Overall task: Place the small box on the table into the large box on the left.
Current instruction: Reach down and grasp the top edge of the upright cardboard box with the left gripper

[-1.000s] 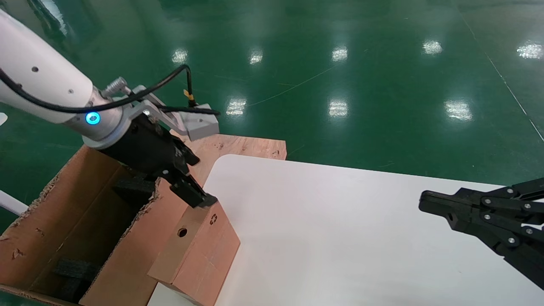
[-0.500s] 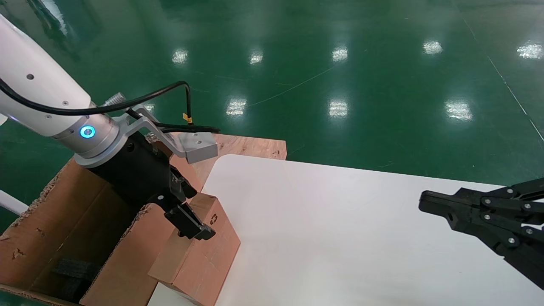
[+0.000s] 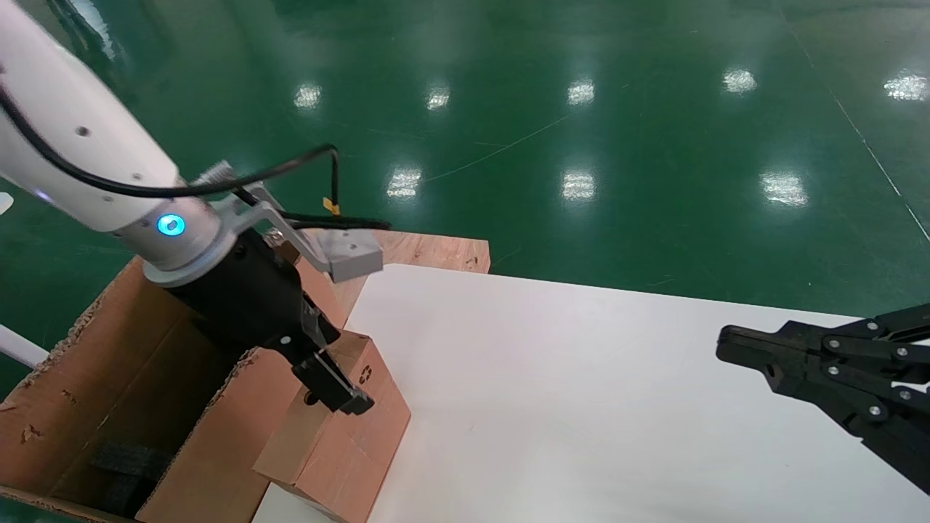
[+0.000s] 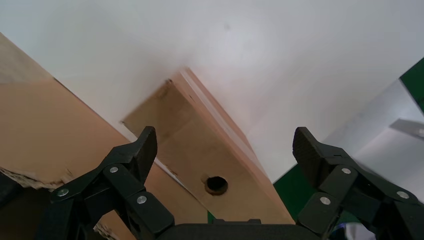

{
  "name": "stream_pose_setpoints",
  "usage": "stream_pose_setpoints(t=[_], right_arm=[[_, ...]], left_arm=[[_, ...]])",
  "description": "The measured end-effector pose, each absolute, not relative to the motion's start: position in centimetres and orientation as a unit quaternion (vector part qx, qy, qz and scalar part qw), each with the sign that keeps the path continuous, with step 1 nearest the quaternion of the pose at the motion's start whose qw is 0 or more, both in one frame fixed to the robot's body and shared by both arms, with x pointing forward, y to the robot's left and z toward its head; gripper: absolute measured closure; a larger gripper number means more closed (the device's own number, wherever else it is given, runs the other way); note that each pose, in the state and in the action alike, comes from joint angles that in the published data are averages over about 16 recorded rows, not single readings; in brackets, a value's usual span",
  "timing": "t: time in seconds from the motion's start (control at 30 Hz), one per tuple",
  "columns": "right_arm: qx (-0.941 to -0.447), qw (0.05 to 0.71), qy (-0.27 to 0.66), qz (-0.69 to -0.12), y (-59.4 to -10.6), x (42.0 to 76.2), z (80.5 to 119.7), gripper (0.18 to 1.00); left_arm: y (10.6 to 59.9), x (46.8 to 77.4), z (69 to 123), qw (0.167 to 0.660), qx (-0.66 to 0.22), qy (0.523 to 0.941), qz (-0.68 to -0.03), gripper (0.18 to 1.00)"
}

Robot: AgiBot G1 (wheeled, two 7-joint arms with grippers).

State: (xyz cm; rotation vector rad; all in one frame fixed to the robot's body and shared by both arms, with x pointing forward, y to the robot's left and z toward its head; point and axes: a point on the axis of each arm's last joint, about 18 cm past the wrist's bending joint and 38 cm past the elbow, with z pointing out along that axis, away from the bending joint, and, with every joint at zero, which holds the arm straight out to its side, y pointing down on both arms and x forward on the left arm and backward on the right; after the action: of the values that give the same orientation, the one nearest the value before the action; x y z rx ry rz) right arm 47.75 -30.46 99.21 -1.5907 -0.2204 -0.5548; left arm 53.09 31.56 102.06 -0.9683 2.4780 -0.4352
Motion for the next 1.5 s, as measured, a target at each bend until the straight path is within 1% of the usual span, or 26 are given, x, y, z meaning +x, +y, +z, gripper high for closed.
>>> stream_pose_setpoints(t=[0.37,0.53,0.97,1.3,1.5], right_arm=[[-0.703,0.660,-0.097,-0.245,-30.5,47.8,99.2,0.988],[-0.703,0.660,-0.097,-0.245,-30.5,47.8,99.2,0.988],[-0.703,0.660,-0.097,-0.245,-30.5,47.8,99.2,0.988],[-0.703,0.660,-0.097,-0.245,-30.5,47.8,99.2,0.988],[-0.703,0.660,-0.097,-0.245,-30.5,47.8,99.2,0.988]], left_arm=[[30.9,53.4,103.4,0.252,-0.374,0.884,-0.118,0.184],[31.0,53.4,103.4,0.257,-0.389,0.879,-0.105,0.184],[30.8,53.6,101.8,0.234,-0.422,0.871,-0.090,0.184],[29.9,53.5,100.7,0.209,-0.423,0.876,-0.096,0.184],[29.6,53.4,100.4,0.202,-0.420,0.880,-0.095,0.184]])
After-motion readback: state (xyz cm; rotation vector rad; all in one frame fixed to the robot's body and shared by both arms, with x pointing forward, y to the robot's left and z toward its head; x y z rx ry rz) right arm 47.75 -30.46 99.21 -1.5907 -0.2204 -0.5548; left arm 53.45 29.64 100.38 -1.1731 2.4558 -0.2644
